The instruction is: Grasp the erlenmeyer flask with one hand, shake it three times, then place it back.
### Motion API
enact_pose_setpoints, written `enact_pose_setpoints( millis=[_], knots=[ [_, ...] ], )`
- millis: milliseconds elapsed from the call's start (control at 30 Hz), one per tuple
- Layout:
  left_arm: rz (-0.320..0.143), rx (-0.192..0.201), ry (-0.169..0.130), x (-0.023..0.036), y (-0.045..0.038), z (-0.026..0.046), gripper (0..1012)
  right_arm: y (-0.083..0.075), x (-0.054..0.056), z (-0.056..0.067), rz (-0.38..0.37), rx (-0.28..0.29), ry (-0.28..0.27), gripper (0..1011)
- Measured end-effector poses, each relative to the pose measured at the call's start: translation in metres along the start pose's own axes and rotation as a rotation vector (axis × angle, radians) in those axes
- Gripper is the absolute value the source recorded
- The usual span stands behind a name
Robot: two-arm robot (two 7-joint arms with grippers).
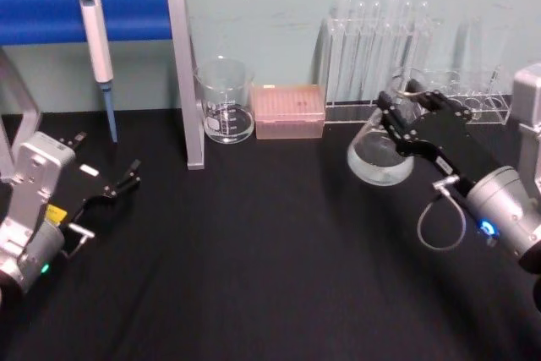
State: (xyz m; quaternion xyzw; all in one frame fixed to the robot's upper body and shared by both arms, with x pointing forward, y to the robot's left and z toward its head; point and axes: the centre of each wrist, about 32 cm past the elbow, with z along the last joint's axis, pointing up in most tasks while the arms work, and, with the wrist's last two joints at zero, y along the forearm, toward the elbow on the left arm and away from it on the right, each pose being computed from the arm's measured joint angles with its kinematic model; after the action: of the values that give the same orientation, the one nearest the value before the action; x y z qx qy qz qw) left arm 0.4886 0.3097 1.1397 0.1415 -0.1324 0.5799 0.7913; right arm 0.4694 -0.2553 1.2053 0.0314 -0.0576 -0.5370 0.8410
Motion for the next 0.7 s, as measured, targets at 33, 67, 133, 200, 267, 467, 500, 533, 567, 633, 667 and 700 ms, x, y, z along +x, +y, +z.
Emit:
enact_pose_setpoints(
  millis=[33, 67, 133, 200, 267, 467, 500, 533, 567, 633, 667, 700],
  knots=[
    [0.0, 0.0, 0.0, 0.0, 0.0, 0.0, 1001, 0.0, 0.0, 0.0, 0.0, 0.0, 0.0, 456],
    [0.0, 0.0, 0.0, 0.0, 0.0, 0.0, 1001, -0.002, 0.001, 0.0, -0.013, -0.002, -0.002, 456],
    [0.0, 0.0, 0.0, 0.0, 0.0, 0.0, 1001, -0.003, 0.002, 0.0, -0.021, -0.002, -0.004, 456],
    [0.0, 0.0, 0.0, 0.0, 0.0, 0.0, 1001, -0.004, 0.002, 0.001, -0.025, -0.002, -0.004, 456],
    [0.0, 0.0, 0.0, 0.0, 0.0, 0.0, 1001, -0.004, 0.002, 0.001, -0.015, -0.001, -0.002, 456],
    [0.0, 0.0, 0.0, 0.0, 0.0, 0.0, 1001, 0.002, 0.0, 0.0, 0.068, -0.004, 0.012, 456],
    [0.0, 0.0, 0.0, 0.0, 0.0, 0.0, 1001, 0.003, 0.0, 0.0, 0.086, -0.005, 0.016, 456],
    [0.0, 0.0, 0.0, 0.0, 0.0, 0.0, 1001, 0.005, 0.0, 0.0, 0.101, -0.007, 0.018, 456],
    [0.0, 0.0, 0.0, 0.0, 0.0, 0.0, 1001, 0.008, -0.001, 0.0, 0.141, -0.009, 0.023, 456],
    [0.0, 0.0, 0.0, 0.0, 0.0, 0.0, 1001, 0.014, -0.003, -0.001, 0.205, -0.014, 0.031, 456],
    [0.0, 0.0, 0.0, 0.0, 0.0, 0.0, 1001, 0.016, -0.004, -0.001, 0.222, -0.016, 0.034, 456],
    [0.0, 0.0, 0.0, 0.0, 0.0, 0.0, 1001, 0.018, -0.005, -0.001, 0.244, -0.017, 0.035, 456]
  ],
)
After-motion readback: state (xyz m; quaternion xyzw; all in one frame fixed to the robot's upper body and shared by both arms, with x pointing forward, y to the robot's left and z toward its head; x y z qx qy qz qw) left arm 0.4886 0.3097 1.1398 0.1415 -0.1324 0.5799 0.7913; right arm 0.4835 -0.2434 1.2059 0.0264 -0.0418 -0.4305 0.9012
